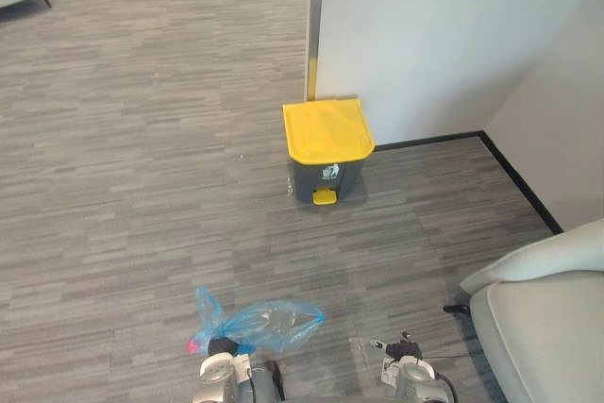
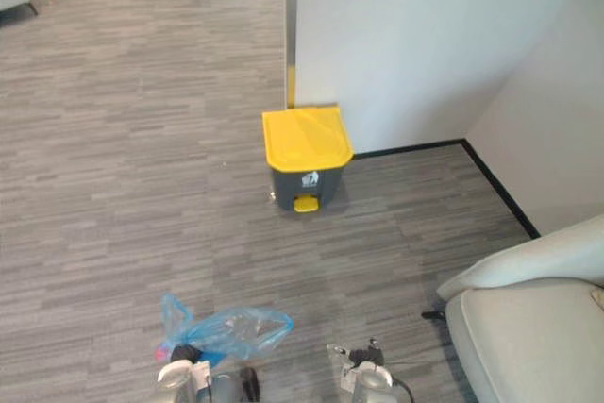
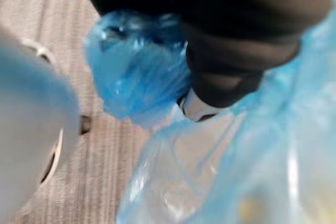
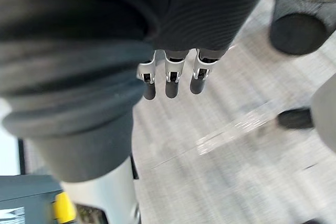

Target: Gather rubbish on tea table into small bin, then transfer packed bag to large trash can.

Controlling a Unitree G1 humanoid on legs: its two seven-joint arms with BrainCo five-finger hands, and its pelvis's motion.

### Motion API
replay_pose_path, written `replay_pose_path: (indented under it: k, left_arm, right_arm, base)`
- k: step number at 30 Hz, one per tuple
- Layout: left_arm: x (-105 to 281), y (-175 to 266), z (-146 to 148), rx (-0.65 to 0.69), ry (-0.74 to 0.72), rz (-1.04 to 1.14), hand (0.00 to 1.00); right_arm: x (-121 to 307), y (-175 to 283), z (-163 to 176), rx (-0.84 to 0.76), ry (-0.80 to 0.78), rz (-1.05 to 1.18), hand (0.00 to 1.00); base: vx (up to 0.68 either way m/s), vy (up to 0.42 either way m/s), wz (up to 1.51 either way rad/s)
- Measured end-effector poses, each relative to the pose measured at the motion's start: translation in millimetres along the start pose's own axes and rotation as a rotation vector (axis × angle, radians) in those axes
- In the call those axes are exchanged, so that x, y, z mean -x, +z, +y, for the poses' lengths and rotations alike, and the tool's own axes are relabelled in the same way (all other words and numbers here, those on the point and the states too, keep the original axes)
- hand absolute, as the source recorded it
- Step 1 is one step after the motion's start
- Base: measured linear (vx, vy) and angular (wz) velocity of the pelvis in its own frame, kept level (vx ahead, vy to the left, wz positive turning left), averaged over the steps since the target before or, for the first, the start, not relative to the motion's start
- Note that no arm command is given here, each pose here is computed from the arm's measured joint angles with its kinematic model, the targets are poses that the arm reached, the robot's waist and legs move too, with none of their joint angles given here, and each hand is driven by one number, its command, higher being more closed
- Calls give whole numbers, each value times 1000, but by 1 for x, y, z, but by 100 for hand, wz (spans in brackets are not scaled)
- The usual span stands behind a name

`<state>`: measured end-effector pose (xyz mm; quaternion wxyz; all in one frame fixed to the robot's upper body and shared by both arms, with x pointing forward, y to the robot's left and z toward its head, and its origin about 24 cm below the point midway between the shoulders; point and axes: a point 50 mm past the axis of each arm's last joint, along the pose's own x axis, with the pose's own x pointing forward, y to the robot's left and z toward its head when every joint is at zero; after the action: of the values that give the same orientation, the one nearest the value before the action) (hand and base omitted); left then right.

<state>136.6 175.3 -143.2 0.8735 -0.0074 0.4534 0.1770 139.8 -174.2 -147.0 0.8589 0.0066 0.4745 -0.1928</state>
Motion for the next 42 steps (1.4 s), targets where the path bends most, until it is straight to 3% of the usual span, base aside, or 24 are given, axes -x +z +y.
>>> replay_pose_path:
  k: [13, 18, 35, 42]
  left_arm:
    - [0, -10, -12, -3, -29, 65, 100]
    - [-1, -1, -11, -8, -43, 28, 100]
    - [-1, -2, -3, -28, -27, 15, 100]
    - [-2, -7, -1, -47, -26, 39, 100]
  right_arm:
    - [-6, 11, -18, -47, -56, -23, 0]
    - [-3, 4, -10, 2, -28, -7, 0]
    - [1, -9, -2, 11, -5, 37, 0]
    - [3, -16, -5, 1, -14, 45, 0]
  base:
    - [397, -113, 12]
    - [358, -127, 29]
    - [288, 148, -24]
    - [243, -74, 33]
